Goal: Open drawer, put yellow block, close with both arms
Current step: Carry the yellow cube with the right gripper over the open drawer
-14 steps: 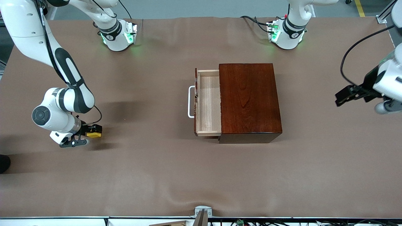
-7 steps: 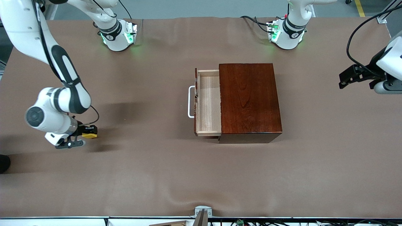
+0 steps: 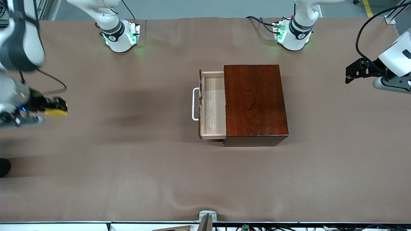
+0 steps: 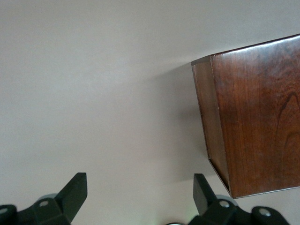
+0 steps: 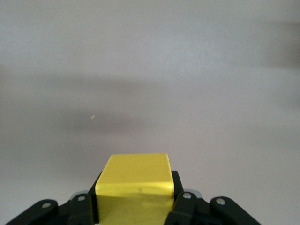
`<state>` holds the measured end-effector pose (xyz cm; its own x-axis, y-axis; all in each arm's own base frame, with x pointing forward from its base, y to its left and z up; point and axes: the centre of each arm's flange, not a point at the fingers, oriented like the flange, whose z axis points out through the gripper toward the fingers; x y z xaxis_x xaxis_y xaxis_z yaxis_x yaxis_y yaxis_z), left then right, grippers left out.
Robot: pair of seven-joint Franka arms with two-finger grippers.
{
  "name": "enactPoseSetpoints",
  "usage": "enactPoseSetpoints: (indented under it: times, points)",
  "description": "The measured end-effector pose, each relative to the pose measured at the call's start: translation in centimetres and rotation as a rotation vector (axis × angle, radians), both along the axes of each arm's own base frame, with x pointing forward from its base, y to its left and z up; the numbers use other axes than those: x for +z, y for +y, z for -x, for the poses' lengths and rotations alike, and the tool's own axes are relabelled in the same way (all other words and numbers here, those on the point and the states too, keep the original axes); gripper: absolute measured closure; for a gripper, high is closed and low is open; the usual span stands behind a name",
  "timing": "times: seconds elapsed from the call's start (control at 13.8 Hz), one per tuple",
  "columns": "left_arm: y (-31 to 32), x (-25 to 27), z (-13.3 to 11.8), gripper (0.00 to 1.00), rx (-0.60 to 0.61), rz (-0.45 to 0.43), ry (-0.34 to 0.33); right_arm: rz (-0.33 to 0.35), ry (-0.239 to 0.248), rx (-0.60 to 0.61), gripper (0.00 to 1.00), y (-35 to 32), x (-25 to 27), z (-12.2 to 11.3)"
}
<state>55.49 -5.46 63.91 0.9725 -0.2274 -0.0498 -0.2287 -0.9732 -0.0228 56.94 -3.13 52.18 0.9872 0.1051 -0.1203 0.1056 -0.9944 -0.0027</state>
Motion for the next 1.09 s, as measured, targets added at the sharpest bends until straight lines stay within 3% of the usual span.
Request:
enactPoseSetpoints:
  times: [0.22,0.58,1.09]
  points:
    - [0.3,-0.1,0.0,0.00,0.013,-0.001,0.002,-0.006,-0.001,-0.088,0.44,6.2,4.9,1.6]
    - [0.8,-1.1,-0.9,0.00,0.060,-0.003,0.004,-0.017,-0.020,-0.256,0.44,24.1,5.8,4.4]
    - [1.4,-0.9,-1.2,0.00,0.072,-0.030,-0.020,-0.029,-0.049,-0.336,0.44,49.5,-0.2,10.8]
